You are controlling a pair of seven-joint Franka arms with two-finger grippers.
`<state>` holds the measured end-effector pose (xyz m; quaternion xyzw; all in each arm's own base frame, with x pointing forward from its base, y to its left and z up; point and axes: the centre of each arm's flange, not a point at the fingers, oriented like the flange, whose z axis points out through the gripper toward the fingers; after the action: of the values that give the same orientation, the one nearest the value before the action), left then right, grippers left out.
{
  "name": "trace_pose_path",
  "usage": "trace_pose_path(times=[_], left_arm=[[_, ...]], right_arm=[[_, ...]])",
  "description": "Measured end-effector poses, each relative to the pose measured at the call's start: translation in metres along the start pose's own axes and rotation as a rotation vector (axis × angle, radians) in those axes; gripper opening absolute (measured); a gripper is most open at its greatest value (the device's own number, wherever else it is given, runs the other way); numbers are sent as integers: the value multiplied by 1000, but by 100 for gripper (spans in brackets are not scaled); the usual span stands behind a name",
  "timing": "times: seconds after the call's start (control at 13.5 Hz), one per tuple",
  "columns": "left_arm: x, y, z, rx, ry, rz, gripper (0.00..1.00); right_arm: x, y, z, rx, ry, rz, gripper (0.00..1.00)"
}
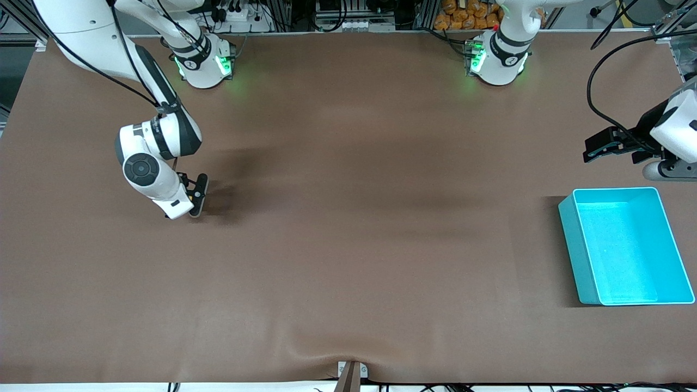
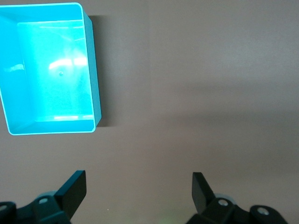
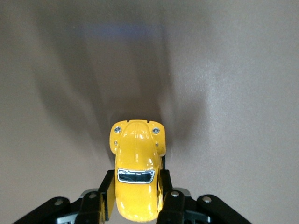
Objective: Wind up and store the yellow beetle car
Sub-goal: 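Drag the car backward along the table with the right gripper, then release the car with the right gripper while the left gripper moves out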
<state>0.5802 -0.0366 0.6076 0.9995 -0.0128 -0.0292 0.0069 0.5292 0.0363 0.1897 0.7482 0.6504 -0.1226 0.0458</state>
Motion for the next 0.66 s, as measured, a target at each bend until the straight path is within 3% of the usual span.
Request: trace_pose_path(times=[0.44,0.52,0.66], left_arm=[[1,3,2,0,-3,5,100],[2,3,4,0,-6,3,100],[4,1,7,-1,-11,0,100]], right_arm=[[-28,6,6,4,0,-25,42],[-32,9,8,-7,3,-21,47],[-49,18,13,-11,3,-9,69]])
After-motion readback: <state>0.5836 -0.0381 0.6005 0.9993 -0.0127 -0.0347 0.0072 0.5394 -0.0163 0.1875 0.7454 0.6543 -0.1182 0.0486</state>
